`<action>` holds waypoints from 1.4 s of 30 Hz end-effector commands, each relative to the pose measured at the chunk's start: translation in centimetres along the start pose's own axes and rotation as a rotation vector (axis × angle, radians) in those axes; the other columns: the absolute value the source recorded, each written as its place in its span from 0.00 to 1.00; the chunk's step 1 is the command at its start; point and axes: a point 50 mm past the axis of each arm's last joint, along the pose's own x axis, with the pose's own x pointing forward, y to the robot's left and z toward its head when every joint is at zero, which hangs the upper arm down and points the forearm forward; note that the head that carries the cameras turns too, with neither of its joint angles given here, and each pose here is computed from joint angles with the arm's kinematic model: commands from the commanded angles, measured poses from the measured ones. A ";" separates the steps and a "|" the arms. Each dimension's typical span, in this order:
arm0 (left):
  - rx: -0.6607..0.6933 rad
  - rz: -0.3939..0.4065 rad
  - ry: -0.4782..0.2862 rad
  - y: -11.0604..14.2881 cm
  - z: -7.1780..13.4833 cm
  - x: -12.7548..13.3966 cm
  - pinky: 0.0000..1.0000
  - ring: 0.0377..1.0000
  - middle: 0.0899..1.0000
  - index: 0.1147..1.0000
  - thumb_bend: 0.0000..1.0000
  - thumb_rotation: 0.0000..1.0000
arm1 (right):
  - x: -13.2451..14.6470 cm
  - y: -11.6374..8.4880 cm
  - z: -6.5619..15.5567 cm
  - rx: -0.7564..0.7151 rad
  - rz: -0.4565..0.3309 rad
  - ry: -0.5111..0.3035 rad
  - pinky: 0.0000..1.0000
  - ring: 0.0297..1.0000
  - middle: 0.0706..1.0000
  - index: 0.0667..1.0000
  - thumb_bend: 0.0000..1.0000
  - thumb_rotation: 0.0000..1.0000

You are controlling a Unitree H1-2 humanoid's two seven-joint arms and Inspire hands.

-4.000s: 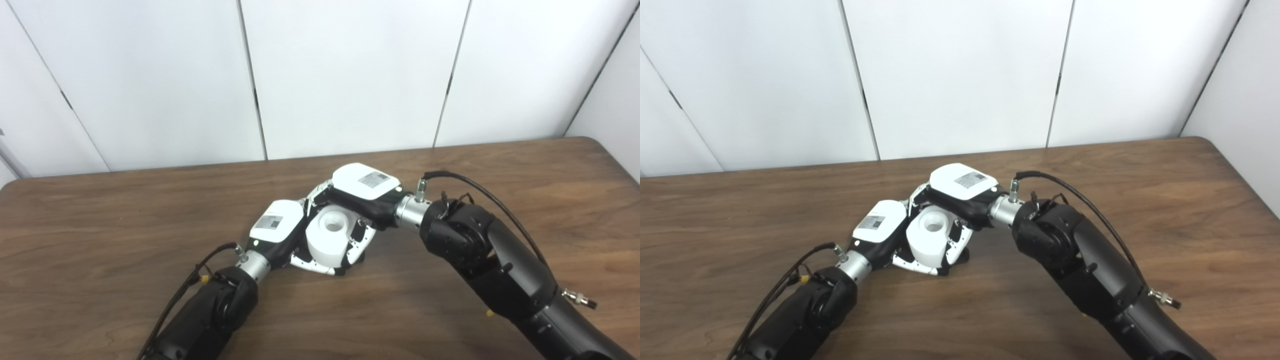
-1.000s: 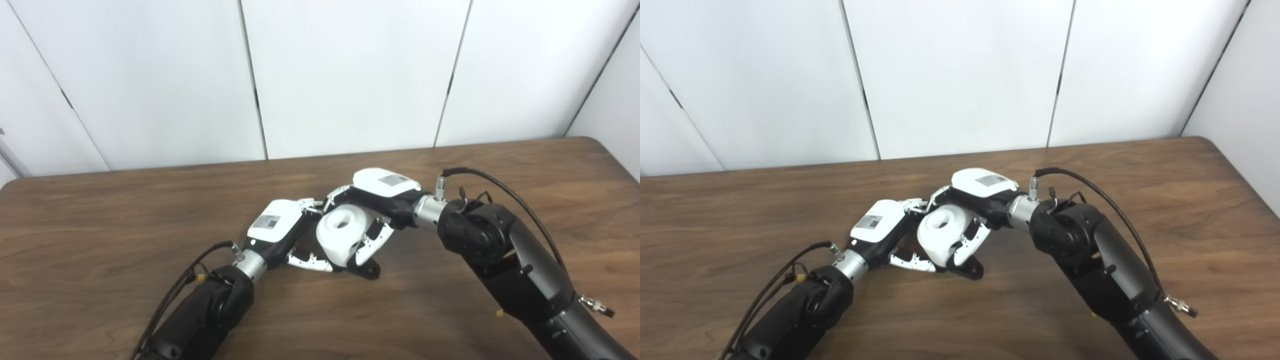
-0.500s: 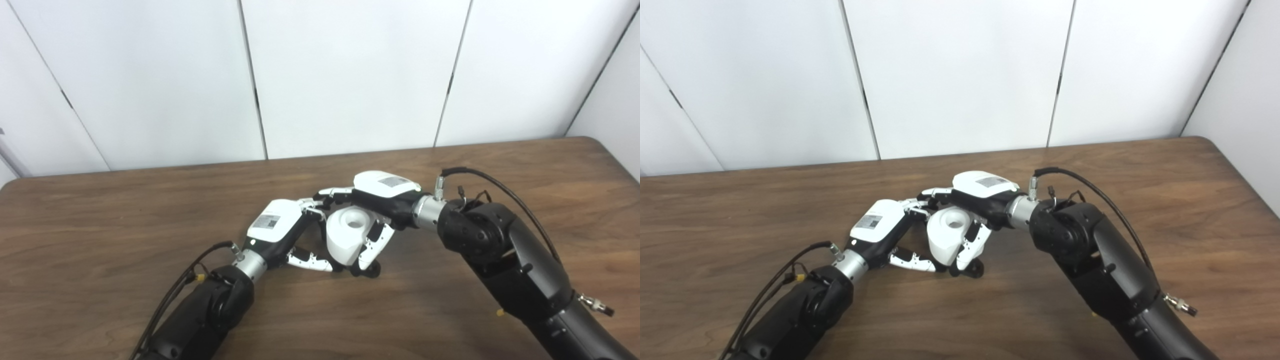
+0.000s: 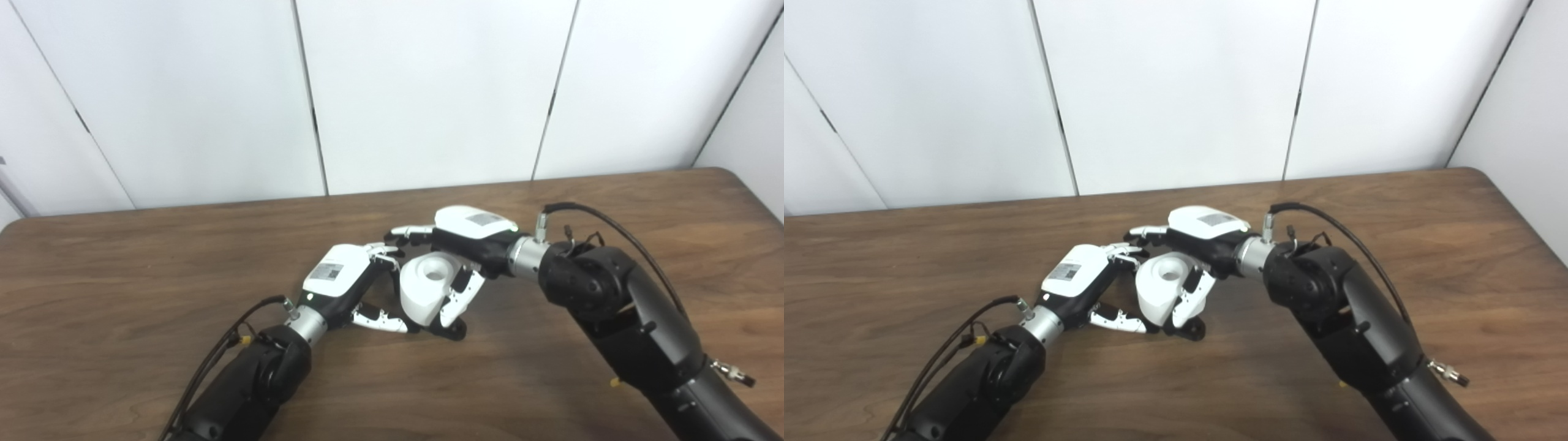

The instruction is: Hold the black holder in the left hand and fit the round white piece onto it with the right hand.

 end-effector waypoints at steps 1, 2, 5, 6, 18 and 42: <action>0.064 -0.170 0.129 -2.4 -3.5 -2.8 0.78 0.86 0.81 0.41 0.52 0.08 | -0.8 -4.5 1.1 -0.055 -0.096 -0.034 0.72 0.87 0.89 0.96 1.00 0.33; 0.062 -0.169 0.131 -2.5 -3.5 -2.8 0.78 0.86 0.81 0.41 0.52 0.08 | -1.0 -5.1 1.3 -0.060 -0.102 -0.037 0.72 0.87 0.90 0.96 1.00 0.34; 0.061 -0.168 0.133 -2.5 -3.5 -2.8 0.78 0.86 0.81 0.41 0.52 0.08 | -1.7 -6.9 1.6 -0.081 -0.121 -0.039 0.69 0.86 0.90 0.97 1.00 0.33; 0.062 -0.168 0.134 -2.5 -3.5 -2.7 0.78 0.86 0.81 0.41 0.52 0.08 | -1.9 -7.3 1.7 -0.085 -0.125 -0.038 0.68 0.86 0.90 0.98 1.00 0.33; 0.057 -0.171 0.142 -2.3 -3.5 -2.6 0.80 0.87 0.82 0.41 0.52 0.07 | -3.5 -9.3 1.7 -0.084 -0.108 -0.010 0.71 0.88 0.93 1.00 1.00 0.33; 0.065 -0.181 0.131 -1.7 -4.2 -2.9 0.82 0.87 0.82 0.42 0.52 0.07 | -8.6 -6.1 -5.6 0.122 -0.574 0.081 0.55 0.65 0.71 0.68 0.67 0.08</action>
